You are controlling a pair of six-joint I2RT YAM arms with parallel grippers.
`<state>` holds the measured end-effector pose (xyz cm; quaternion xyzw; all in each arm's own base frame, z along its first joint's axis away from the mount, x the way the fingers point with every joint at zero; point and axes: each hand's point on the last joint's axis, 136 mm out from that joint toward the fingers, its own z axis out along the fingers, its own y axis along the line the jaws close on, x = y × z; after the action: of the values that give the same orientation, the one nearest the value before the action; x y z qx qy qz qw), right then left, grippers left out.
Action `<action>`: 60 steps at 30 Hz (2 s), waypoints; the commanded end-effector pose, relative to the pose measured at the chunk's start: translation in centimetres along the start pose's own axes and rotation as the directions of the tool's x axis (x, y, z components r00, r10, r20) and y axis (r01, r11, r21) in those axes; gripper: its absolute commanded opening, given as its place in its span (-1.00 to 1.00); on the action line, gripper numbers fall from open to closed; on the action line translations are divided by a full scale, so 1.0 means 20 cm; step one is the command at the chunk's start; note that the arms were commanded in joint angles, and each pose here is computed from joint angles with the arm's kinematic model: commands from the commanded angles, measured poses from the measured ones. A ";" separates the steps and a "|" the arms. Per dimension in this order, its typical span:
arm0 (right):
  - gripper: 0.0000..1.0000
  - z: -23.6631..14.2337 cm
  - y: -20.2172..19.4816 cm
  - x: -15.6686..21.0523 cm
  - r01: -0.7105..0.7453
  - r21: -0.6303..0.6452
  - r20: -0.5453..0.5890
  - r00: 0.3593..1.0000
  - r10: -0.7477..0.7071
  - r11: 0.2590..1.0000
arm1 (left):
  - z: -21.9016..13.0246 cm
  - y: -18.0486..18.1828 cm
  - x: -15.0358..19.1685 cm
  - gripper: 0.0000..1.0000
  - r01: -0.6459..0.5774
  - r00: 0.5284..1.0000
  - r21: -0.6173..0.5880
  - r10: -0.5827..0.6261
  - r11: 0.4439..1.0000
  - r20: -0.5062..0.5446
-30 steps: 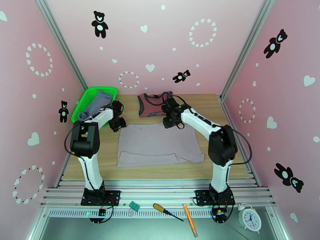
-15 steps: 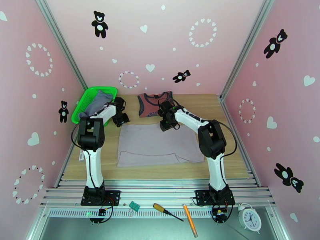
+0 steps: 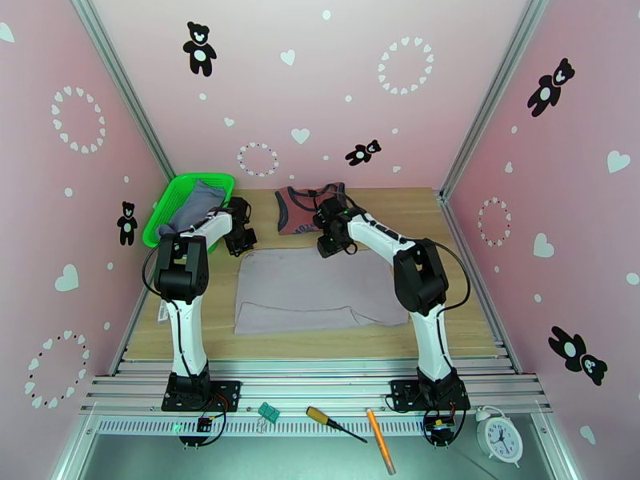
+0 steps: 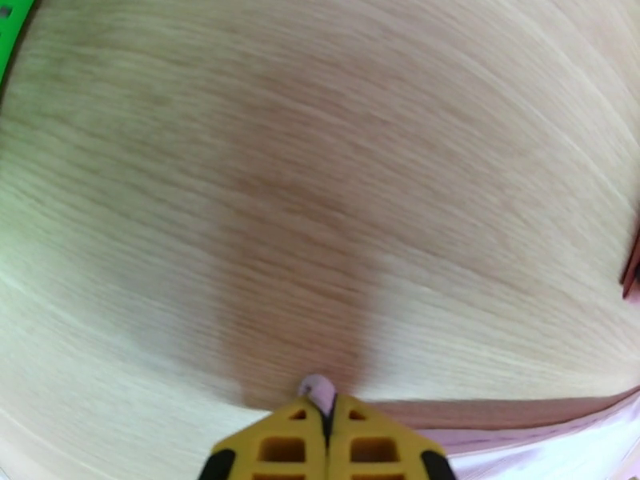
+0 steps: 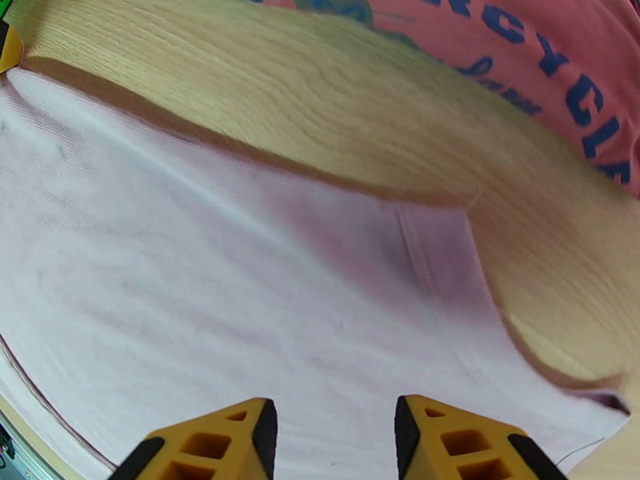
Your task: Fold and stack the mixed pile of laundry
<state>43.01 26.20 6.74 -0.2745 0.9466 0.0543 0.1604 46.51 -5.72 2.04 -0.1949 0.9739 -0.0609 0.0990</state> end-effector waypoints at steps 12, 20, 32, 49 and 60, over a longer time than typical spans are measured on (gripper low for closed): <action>-0.03 0.25 -0.21 -0.12 0.028 0.047 0.003 1.000 -0.029 0.998 | 0.05 -0.03 0.04 -1.00 -0.031 0.998 0.029 0.032 0.999 -0.050; -0.10 0.34 -0.22 -0.10 0.034 0.051 -0.012 0.999 -0.033 0.998 | 0.06 -0.03 0.05 -1.00 -0.039 0.998 0.035 0.041 0.999 -0.055; -0.71 0.42 -0.20 -0.12 0.016 -0.010 -0.023 1.000 -0.016 1.000 | 0.06 -0.03 0.07 -1.00 -0.043 0.997 0.046 0.047 0.998 -0.067; -1.00 0.14 -0.23 -0.17 0.009 0.052 0.100 0.995 -0.014 0.999 | -0.36 -0.10 0.01 -1.00 -0.084 0.989 0.148 0.063 0.985 0.135; -1.00 -0.01 -0.21 -0.13 -0.016 0.058 0.288 0.958 -0.002 0.998 | -0.40 -0.04 0.16 -1.00 -0.063 0.986 0.167 0.036 0.984 0.160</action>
<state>46.33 23.90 4.40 -0.2721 0.9304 0.0580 0.2386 42.73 -6.74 8.55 -0.1648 0.9634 -0.1166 0.1764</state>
